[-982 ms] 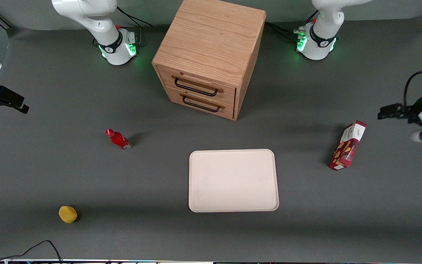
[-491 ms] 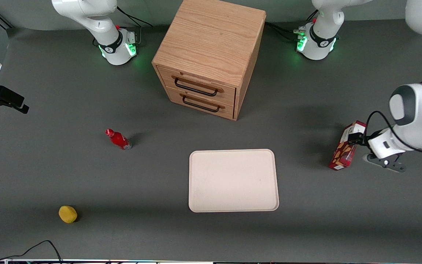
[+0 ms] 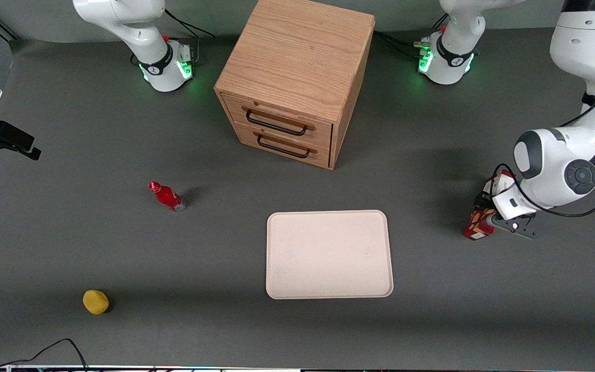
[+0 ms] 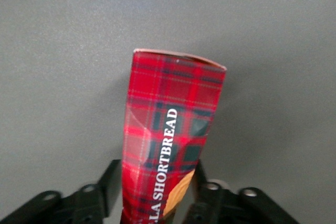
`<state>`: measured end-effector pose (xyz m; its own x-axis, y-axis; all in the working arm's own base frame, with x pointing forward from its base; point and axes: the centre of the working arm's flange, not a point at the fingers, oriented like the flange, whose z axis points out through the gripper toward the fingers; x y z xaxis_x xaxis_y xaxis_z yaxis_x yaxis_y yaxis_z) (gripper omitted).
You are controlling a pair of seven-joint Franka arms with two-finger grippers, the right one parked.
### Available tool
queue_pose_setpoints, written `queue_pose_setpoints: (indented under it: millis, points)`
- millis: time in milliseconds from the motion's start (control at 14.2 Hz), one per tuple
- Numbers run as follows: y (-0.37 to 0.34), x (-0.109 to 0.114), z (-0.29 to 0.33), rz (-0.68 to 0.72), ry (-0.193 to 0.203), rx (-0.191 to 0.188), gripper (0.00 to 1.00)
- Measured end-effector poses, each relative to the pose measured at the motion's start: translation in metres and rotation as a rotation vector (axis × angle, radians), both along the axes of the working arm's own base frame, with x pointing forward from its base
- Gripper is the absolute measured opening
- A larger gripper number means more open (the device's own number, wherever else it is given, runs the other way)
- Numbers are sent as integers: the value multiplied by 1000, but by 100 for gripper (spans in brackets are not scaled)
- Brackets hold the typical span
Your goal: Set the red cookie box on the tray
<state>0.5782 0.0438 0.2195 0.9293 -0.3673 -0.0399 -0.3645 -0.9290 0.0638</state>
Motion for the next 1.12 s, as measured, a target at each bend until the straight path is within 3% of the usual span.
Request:
queue_pose_setpoints:
  millis: [211,281,491,702,912,1123]
  points:
    - [1,3,8,3,-7,1,22]
    - [2,6,12,4,-4,1,17]
    - [0,27,54,55,52,-7,13]
    - [-44,58,155,149,111,-18,13]
    - [-116,67,248,254,80,-33,13]
    - [-189,59,266,326,74,-50,13]
